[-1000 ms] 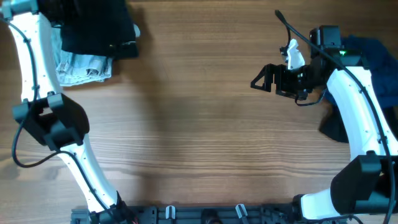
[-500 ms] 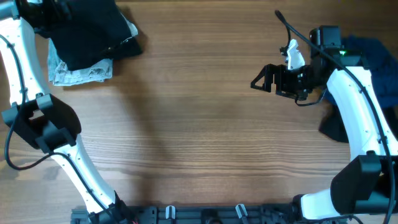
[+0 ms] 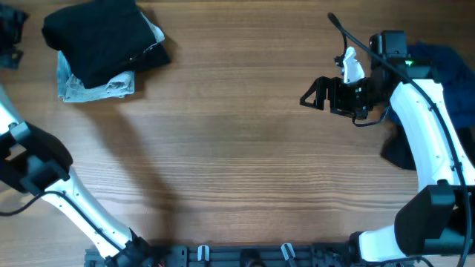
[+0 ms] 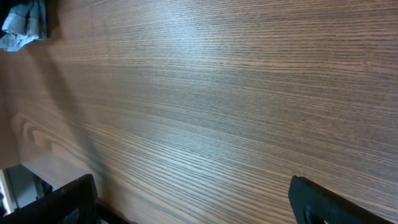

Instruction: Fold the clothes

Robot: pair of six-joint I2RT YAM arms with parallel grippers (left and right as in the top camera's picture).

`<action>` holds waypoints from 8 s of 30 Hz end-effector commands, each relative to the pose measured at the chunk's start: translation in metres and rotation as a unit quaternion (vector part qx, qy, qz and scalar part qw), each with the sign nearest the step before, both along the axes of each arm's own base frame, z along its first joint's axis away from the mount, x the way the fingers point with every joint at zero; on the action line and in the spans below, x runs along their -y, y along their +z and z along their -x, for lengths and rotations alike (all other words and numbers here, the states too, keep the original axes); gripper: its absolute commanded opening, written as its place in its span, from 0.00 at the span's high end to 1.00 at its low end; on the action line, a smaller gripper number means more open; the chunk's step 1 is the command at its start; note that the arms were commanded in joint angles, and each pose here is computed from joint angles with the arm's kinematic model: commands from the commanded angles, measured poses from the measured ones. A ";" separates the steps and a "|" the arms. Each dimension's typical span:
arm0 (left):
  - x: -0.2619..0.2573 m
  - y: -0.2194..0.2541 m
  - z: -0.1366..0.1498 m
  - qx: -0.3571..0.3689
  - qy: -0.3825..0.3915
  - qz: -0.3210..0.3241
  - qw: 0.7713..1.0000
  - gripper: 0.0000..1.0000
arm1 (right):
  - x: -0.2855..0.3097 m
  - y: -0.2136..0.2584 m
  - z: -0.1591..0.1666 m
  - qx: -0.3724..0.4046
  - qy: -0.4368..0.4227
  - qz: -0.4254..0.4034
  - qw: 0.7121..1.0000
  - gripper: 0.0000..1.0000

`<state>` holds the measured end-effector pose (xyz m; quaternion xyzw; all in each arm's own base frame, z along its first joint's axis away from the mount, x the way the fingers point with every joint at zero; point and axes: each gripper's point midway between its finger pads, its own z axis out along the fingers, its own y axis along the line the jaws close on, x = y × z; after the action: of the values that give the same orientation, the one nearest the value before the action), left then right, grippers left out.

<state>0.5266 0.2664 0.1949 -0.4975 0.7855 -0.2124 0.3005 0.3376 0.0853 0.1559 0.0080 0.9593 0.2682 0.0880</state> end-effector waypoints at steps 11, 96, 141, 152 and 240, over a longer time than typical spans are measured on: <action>0.021 -0.052 -0.009 -0.017 0.028 0.200 0.979 0.14 | 0.001 0.004 0.003 0.001 0.004 0.006 1.000 0.01; 0.089 -0.144 -0.035 -0.231 -0.077 -0.232 0.942 0.96 | 0.007 0.002 -0.001 0.017 0.011 0.027 0.999 0.01; 0.052 -0.097 0.039 -0.240 0.007 -0.202 0.949 0.96 | 0.007 0.002 -0.002 0.018 0.010 0.026 0.999 0.00; 0.030 -0.112 0.047 -0.278 -0.031 -0.255 0.925 0.96 | 0.005 0.002 0.000 0.008 0.001 0.021 1.000 0.00; 0.191 0.171 0.115 0.099 -0.119 -0.329 0.932 0.00 | 0.004 0.072 -0.018 0.081 -0.032 0.005 0.996 0.00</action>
<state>0.4354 0.0972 0.3530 -0.2758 0.8199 0.0216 0.5012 0.3557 0.0787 0.1854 0.0265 0.9595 0.2508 0.1257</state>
